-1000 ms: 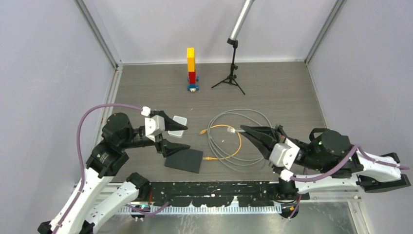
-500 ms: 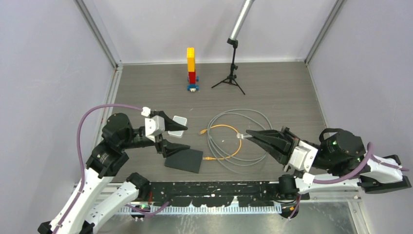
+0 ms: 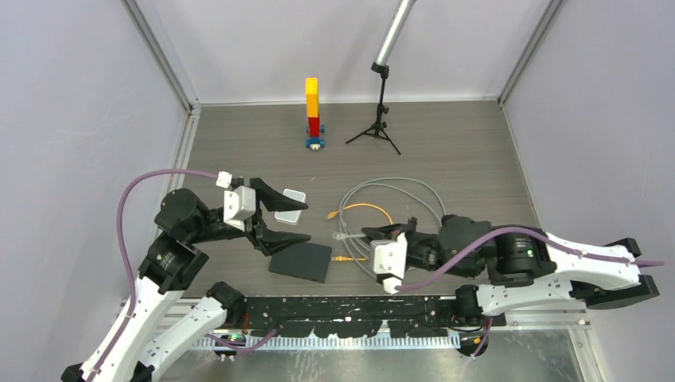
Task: Insert the plug into the switch port
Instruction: Pick up the connector from the center of the board.
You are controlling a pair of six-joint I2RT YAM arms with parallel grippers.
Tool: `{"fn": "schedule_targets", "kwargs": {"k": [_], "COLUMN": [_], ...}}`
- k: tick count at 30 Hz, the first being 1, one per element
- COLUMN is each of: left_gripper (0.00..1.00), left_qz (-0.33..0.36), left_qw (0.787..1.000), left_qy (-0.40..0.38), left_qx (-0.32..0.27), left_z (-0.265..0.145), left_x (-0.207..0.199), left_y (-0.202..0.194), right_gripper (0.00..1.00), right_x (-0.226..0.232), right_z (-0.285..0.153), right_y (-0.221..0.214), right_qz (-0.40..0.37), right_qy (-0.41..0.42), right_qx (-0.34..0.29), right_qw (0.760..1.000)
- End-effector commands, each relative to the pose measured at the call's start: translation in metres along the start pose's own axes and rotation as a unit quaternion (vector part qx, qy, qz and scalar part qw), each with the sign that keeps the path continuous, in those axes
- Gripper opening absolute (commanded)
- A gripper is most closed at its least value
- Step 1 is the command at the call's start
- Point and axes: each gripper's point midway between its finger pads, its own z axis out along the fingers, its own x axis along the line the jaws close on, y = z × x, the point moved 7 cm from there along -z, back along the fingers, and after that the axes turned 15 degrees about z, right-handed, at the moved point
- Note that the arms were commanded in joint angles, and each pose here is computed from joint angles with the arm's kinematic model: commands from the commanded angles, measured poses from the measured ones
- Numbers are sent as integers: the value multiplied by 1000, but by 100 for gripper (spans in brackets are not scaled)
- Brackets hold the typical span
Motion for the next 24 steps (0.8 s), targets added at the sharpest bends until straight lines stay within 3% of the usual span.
{"fn": "schedule_targets", "kwargs": {"k": [1,11,20,24], "left_gripper": [61,55,57,54], "left_qz": [9,-41,-45,-45], "left_qw": [998,995,995,995], "left_qy": [-29,-75,-74,-74], "left_qx": [-56,-58,-56,-56], "left_z": [-1,-1,0,0], "left_x": [-5,-16,-16,-16], "left_y": [31,34,30,30], "right_gripper": [1,1,1,0], "right_x": [1,5,6,5], "right_z": [1,31,58,60], "right_y": [6,19,29,31], "right_qz": [17,6,-15,-14], "right_qy": [6,7,-4,-9], "right_qx": [11,14,25,24], "right_qw": [1000,1000,1000,1000]}}
